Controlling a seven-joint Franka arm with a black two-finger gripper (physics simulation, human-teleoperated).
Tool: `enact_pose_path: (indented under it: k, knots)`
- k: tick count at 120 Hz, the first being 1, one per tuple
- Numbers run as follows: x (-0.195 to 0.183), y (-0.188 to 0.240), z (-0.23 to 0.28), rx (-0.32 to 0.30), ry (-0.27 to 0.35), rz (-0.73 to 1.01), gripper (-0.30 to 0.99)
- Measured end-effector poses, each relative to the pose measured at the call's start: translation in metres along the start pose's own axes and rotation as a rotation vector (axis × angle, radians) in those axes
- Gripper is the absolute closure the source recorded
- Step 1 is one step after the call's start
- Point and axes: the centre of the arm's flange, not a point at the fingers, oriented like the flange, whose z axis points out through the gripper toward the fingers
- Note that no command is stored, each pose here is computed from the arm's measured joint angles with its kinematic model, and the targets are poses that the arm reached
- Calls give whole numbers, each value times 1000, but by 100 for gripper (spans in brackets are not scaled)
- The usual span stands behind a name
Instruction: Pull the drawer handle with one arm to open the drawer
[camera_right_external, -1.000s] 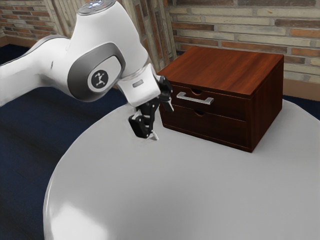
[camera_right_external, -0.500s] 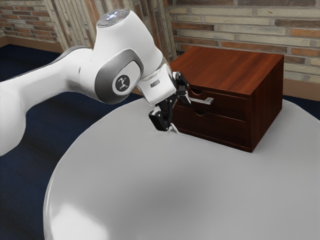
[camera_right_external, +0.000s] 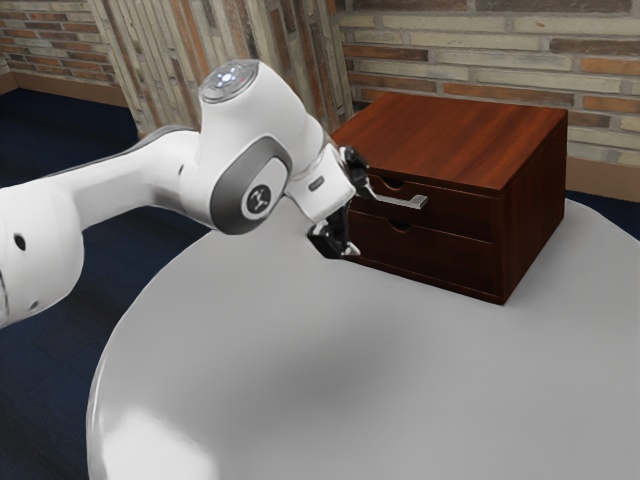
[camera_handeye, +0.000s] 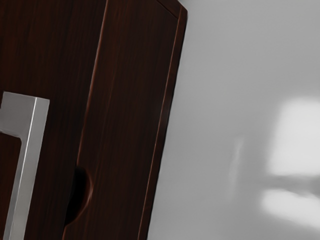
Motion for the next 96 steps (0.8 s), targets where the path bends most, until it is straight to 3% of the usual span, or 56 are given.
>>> enact_pose_path:
  k: [35,72,96]
  knots:
    - [3,-7,3,51,19,-17,0]
    - [0,-3,29,32,21,-31,0]
    - [1,-18,27,70,33,-41,0]
